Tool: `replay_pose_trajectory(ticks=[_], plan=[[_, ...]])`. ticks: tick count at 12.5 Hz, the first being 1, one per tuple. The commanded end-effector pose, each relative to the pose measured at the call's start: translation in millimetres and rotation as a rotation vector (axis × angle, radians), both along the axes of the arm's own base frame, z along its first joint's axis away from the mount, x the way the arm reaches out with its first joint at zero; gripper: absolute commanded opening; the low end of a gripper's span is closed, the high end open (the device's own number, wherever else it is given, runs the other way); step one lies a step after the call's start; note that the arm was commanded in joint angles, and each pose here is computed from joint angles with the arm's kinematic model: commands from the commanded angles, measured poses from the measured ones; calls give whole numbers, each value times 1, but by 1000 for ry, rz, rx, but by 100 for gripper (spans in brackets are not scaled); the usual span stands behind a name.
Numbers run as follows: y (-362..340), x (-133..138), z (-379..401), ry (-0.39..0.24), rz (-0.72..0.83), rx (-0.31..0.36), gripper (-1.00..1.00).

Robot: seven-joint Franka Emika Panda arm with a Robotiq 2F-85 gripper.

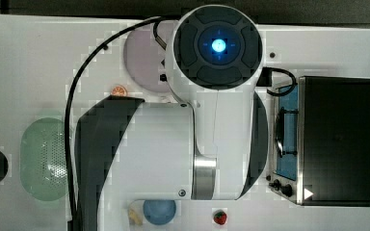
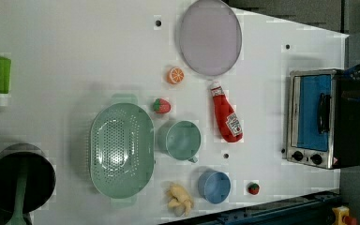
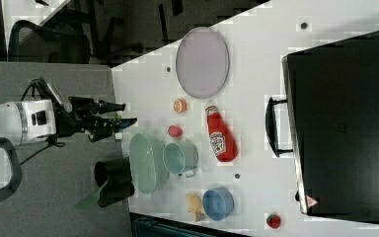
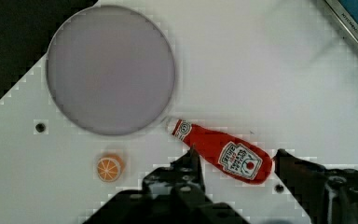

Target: Pick Ketchup from the table and place it in strainer.

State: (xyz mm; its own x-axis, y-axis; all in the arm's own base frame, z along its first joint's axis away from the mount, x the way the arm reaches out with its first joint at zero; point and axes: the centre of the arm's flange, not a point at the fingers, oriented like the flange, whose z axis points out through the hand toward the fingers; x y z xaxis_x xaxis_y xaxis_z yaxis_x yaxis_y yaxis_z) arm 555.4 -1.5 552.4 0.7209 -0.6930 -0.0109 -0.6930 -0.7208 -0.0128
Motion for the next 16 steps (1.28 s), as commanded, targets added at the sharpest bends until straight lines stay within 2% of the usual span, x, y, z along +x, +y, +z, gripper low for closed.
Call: replay_pose_trajectory(ticks=[1, 3, 7, 10, 13, 16], plan=[[-24, -88, 62, 14, -29, 14, 59], [-21, -87, 59, 20, -19, 13, 99], [-4, -79, 20, 73, 93, 13, 100], [12, -67, -18, 79, 191, 11, 100], [25, -61, -63, 106, 412, 23, 100], [30, -59, -103, 94, 663, 35, 100]])
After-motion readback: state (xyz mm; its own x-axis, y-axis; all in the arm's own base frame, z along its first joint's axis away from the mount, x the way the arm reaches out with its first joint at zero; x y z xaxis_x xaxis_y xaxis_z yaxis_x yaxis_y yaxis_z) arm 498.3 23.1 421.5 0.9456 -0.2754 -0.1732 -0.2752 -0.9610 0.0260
